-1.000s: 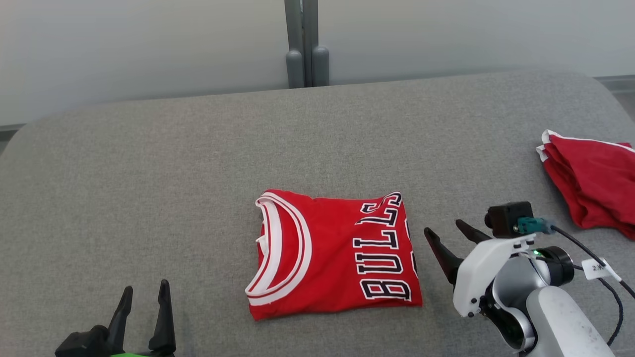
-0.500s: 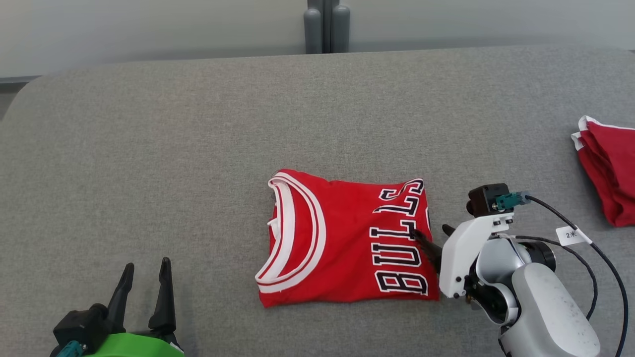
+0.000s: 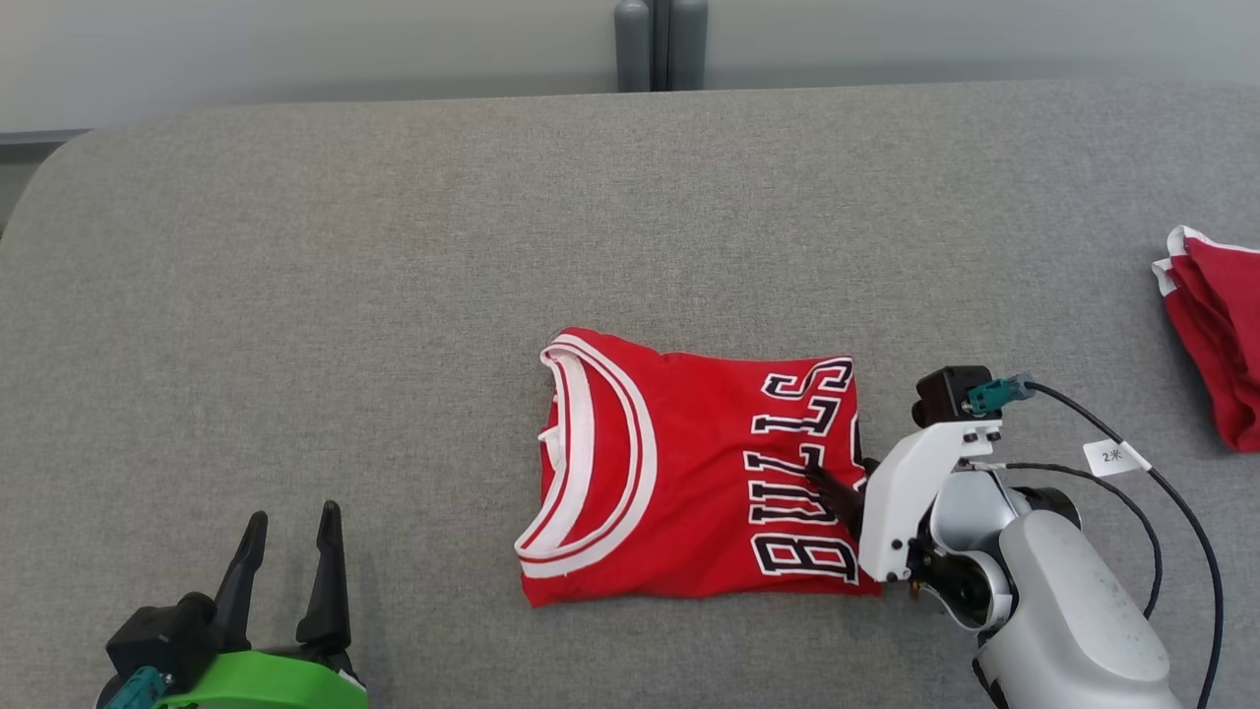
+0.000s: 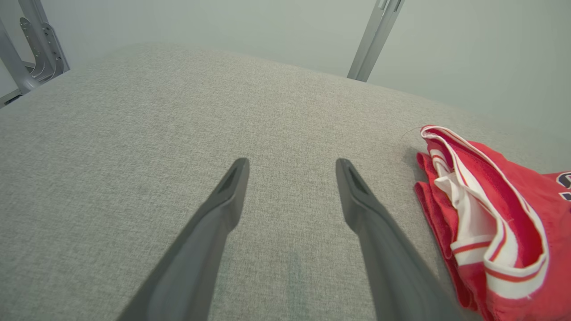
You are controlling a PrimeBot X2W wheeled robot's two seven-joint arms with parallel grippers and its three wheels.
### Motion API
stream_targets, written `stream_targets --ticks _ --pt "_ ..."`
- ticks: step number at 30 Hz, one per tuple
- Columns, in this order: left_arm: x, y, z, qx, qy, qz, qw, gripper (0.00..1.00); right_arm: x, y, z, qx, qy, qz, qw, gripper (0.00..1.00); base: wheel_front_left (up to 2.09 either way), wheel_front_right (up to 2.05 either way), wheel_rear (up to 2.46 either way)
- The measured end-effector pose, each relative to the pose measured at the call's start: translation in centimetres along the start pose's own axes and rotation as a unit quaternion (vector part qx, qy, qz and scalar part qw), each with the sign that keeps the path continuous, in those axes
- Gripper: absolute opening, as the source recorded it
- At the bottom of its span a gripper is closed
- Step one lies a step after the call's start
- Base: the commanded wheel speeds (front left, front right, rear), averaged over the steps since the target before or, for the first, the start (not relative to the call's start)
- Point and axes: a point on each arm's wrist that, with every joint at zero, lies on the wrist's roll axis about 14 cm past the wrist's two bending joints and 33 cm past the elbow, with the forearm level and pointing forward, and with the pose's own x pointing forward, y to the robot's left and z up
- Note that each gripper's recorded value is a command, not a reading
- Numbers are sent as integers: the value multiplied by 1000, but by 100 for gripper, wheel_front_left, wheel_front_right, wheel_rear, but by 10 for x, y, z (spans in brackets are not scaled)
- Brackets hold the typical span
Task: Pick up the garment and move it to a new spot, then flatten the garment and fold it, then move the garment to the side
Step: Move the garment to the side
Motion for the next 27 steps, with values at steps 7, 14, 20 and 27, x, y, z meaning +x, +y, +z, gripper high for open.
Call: stream_targets --ticks 7,14,20,27 --pt "0 0 2 -1 -3 1 1000 100 5 14 5 20 -16 29 999 0 0 0 0" --pt "4 -3 5 1 -8 -6 1000 100 -1 9 15 40 -45 27 998 0 0 0 0" --pt "14 -23 4 4 -5 -40 999 100 -15 -10 18 58 -68 4 996 0 0 0 0" --pt "34 -62 4 7 -6 -101 995 100 -49 -60 21 81 -102 -58 990 0 0 0 0"
